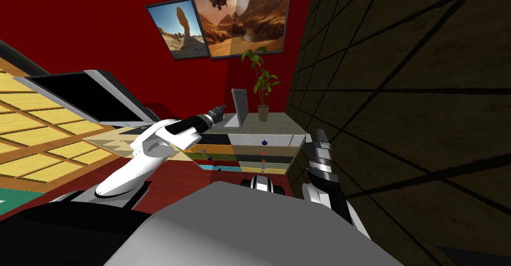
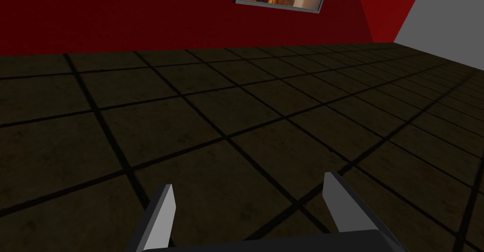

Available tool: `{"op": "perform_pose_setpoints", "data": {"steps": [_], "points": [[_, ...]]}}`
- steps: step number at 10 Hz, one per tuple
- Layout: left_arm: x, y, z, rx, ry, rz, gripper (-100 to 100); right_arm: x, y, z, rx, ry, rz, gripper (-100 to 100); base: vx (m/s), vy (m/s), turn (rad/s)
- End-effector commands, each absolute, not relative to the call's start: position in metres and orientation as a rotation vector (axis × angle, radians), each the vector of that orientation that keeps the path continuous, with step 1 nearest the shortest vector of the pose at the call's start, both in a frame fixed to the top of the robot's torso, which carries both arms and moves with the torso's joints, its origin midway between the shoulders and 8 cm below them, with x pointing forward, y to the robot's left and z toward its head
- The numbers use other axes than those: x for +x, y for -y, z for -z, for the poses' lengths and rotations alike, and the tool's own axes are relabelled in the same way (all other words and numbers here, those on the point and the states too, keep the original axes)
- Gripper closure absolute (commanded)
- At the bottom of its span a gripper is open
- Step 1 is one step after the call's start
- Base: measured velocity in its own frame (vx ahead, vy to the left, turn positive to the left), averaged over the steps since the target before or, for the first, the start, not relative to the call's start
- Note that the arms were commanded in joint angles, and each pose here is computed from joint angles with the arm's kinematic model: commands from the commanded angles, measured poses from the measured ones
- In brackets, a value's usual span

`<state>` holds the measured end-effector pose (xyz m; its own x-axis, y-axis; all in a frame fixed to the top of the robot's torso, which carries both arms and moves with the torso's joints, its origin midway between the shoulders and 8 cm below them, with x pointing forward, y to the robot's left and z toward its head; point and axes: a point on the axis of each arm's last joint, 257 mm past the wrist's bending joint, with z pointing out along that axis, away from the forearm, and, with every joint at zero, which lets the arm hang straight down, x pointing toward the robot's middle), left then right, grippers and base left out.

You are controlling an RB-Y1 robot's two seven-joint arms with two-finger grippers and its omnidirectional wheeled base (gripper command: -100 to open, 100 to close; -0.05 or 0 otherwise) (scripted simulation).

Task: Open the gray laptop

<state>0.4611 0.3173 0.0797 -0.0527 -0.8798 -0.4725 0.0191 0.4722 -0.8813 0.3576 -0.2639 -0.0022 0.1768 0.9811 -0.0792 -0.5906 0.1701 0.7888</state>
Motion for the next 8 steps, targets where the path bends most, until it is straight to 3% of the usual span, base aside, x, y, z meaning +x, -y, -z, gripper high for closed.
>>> {"op": "perform_pose_setpoints", "data": {"steps": [1, 8], "points": [[0.462, -0.327, -0.089, -0.803, -1.444, 0.803, -100, 0.358, 0.264, 0.002, 0.702, -0.69, -1.252, 0, 0.053, -0.05, -0.02], [0.454, -0.351, -0.143, -0.75, -1.409, 0.578, -100, 0.358, 0.264, 0.002, 0.702, -0.69, -1.252, 0, 0.056, -0.06, -0.035]]}}
